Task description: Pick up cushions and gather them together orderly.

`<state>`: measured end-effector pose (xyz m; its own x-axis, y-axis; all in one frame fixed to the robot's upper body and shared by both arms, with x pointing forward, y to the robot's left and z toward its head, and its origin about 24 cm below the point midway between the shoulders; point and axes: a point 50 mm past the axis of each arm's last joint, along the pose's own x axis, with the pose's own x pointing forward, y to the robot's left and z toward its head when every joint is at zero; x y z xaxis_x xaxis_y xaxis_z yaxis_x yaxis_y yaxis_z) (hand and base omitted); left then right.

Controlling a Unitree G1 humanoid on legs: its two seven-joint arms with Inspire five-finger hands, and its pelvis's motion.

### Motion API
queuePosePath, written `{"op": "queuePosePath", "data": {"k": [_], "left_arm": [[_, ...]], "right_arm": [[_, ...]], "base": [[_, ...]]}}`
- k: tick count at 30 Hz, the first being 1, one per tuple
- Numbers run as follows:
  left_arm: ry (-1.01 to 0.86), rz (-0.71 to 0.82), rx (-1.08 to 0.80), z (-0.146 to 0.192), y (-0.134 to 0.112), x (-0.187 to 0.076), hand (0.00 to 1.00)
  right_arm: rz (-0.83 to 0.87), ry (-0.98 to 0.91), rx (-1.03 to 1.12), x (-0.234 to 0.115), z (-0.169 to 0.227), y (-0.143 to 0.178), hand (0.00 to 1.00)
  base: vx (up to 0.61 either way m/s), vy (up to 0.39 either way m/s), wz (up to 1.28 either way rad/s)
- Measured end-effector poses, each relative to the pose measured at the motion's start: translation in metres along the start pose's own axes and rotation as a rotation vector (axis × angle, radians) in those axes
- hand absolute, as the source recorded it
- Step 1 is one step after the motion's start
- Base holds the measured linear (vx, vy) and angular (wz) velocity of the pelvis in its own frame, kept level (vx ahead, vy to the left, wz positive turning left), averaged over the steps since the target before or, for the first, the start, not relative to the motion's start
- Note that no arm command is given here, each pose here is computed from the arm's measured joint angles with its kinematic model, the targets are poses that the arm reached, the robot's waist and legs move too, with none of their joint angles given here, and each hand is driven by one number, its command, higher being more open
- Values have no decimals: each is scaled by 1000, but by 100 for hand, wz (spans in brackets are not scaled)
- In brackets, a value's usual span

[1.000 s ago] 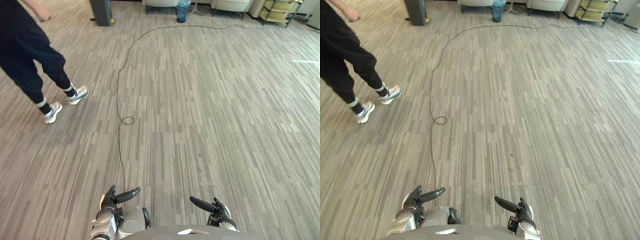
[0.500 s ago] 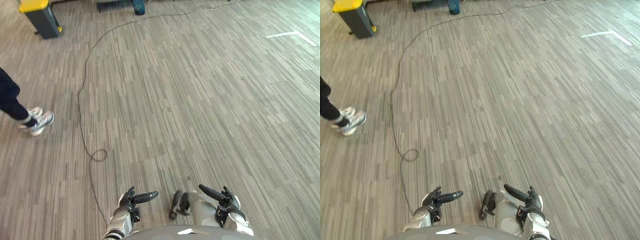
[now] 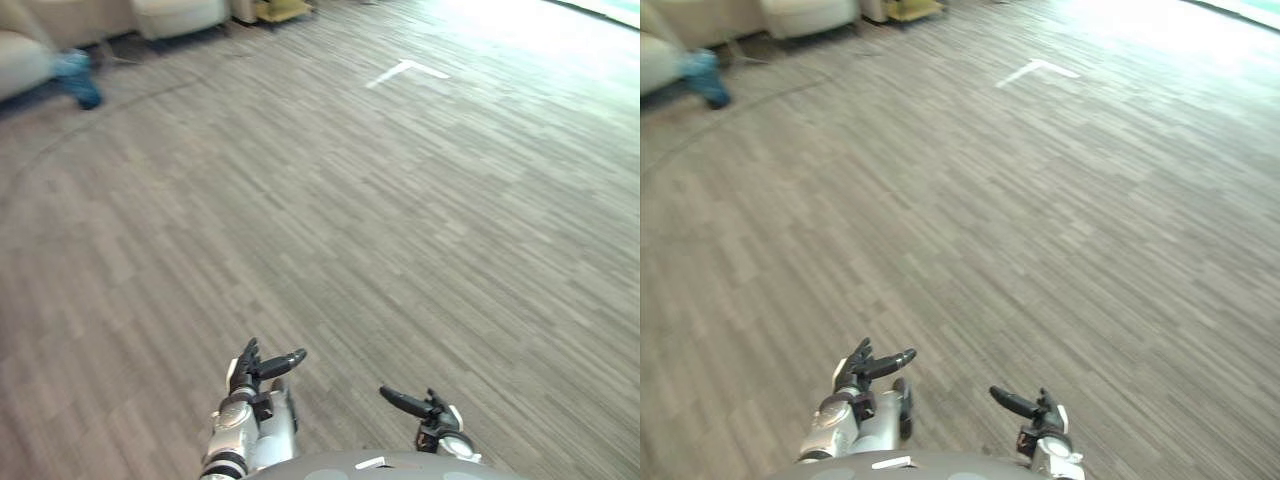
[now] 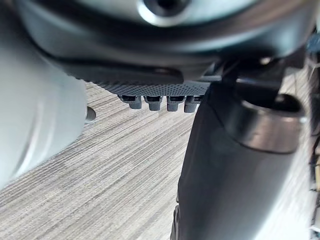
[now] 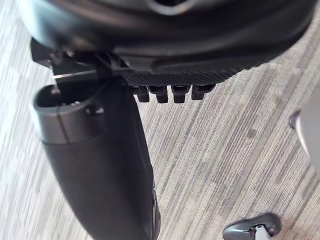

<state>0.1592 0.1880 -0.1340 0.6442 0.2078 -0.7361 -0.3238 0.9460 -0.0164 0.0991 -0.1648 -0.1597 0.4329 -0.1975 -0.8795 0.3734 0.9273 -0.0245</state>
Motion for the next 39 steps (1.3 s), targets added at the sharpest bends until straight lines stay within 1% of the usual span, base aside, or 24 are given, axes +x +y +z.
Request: {"op": "queuePosePath", "data": {"k": [1,2,6,9,13,15,17,18,19,22,26,28,31,33,35,37,39], "left_arm": [[10,10,4,-1,3,0,100],[51,41,15,-9,10,0,100],[108,57,30,-20,10,-2,100],[122,46,62,-23,8,-2,100],[171,12,137,-35,6,-5,100],[174,-15,146,-34,-1,-4,100],[162,-33,174,-32,-4,-3,100],[178,-39,187,-38,-5,-6,100],[180,-43,189,-39,-5,-7,100],[142,-20,132,-31,-4,-5,100],[65,-4,105,-15,-2,-3,100],[12,-16,85,-7,-8,-3,100],[-21,-37,48,-3,-20,-4,100],[-31,-44,38,-1,-24,-4,100],[-34,-50,37,0,-24,-4,100],[-14,-41,46,-3,-21,-3,100],[-16,-27,61,3,-16,0,100]], "right_arm": [[0,8,-5,-1,-3,0,100],[11,-15,-16,0,3,-1,100],[4,-76,-32,2,17,-9,100],[-6,-115,-24,3,28,-11,100],[-33,-109,-3,6,32,-17,100],[-46,-120,-19,10,44,-23,100],[-52,-122,-23,11,45,-25,100],[-76,-95,30,10,38,-31,100],[-85,-88,31,9,35,-34,100],[-85,-96,23,7,33,-35,100],[-60,-80,-22,7,29,-27,100],[-53,-61,-25,6,25,-25,100],[-20,-57,-71,7,25,-17,100],[-14,-63,-87,7,27,-13,100],[-12,-61,-92,7,25,-12,100],[-9,-28,-78,3,12,-7,100],[-20,17,-35,2,1,-7,100]], "base": [[662,312,-86],[735,313,-92],[407,113,-81],[513,-2,-60],[448,-112,-42],[535,-219,-48],[390,-213,-26],[321,-213,-8],[348,-232,-11],[322,-250,-27],[420,-175,-57],[330,-63,-48],[485,23,-71],[463,76,-80],[629,108,-112],[570,89,-82],[685,112,-33]]}}
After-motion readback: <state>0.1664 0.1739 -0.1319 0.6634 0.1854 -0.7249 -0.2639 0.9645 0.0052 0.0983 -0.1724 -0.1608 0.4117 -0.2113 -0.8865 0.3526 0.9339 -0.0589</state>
